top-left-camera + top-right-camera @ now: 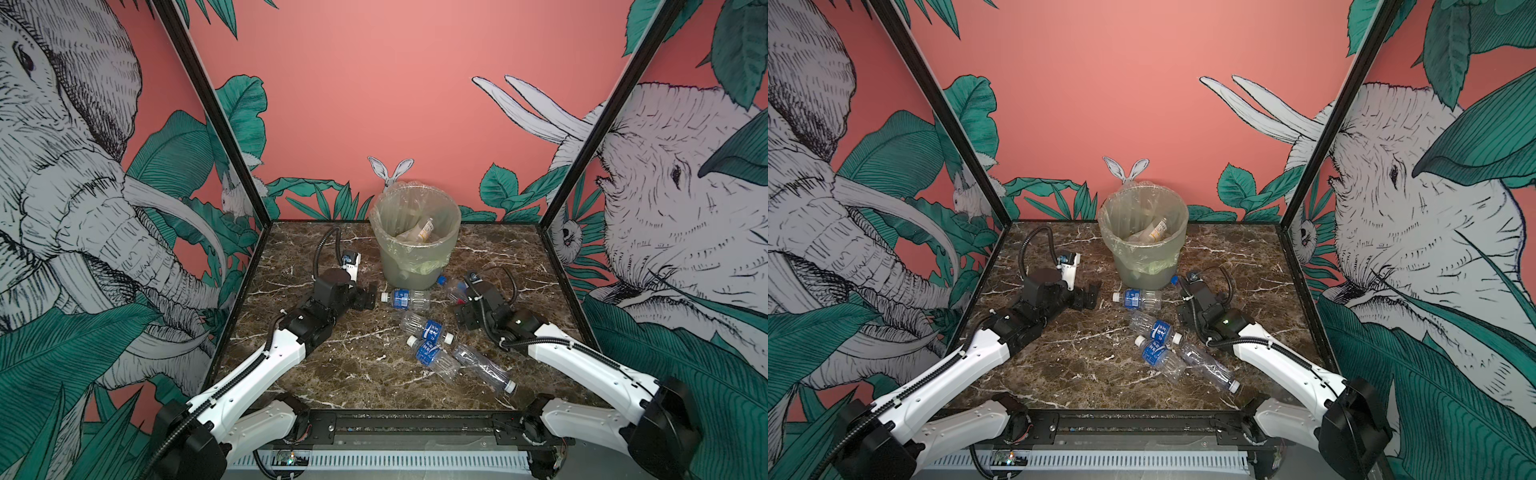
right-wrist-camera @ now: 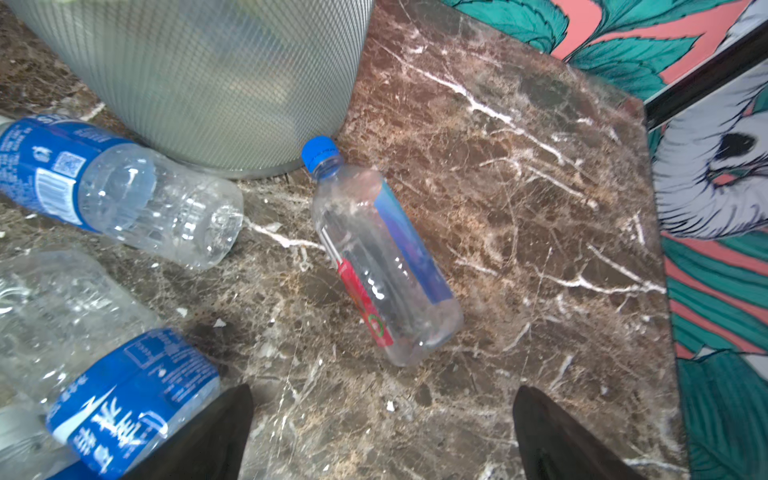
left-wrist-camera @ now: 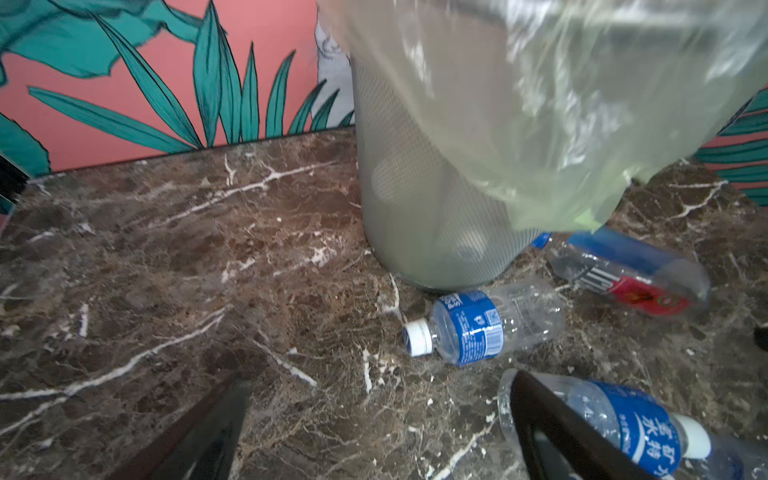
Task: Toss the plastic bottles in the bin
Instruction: 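Open the left gripper over the bin and draw it back toward the pile, then lower the right gripper onto the blue-capped red-labelled bottle and close it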
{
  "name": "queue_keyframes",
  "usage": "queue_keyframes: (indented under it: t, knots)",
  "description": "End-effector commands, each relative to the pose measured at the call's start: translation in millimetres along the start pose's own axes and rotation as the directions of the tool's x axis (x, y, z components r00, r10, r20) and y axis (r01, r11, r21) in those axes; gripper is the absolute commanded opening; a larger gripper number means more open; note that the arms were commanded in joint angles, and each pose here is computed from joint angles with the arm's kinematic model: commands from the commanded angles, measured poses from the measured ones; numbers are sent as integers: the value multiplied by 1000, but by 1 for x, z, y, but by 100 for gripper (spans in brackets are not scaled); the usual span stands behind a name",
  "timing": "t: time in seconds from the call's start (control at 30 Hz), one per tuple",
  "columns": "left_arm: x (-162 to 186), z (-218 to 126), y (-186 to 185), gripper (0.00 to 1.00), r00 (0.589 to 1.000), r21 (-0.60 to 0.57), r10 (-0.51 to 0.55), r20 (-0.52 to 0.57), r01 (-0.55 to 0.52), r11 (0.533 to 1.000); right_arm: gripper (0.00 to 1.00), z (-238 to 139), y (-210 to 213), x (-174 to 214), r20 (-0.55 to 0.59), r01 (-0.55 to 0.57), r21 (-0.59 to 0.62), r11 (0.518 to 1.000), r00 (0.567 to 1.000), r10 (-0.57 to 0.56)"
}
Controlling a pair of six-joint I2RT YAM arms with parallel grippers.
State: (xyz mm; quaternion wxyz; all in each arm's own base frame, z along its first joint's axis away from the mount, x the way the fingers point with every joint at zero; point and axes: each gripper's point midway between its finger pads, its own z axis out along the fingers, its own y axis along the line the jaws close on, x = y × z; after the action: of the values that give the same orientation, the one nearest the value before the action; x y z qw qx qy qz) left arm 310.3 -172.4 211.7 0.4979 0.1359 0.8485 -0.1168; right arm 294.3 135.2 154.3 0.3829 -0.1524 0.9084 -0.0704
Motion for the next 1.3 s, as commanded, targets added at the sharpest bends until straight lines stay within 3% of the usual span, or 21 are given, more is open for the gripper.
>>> queue_keyframes:
  t: [0.0, 0.17, 0.53, 0.87, 1.27]
  knots:
    - [3, 7, 0, 99, 1000, 7, -19, 25, 18, 1000, 99, 4, -14, 4, -99, 81, 88, 993, 992, -73]
    - [32, 26, 0, 98, 999, 7, 33, -27, -33, 999, 99, 24, -7, 1, -178, 91, 34, 995, 980, -84]
    - [75, 55, -8, 97, 994, 52, 4, -113, 2, 999, 99, 68, -14, -4, -291, 46, -60, 997, 955, -61]
    - [87, 73, -12, 97, 983, 57, -7, -182, 18, 998, 99, 102, -10, 2, -335, -5, -120, 993, 942, -36]
    - [87, 74, -7, 97, 983, 49, -21, -181, 31, 998, 99, 124, 9, 13, -366, -34, -181, 983, 930, -35]
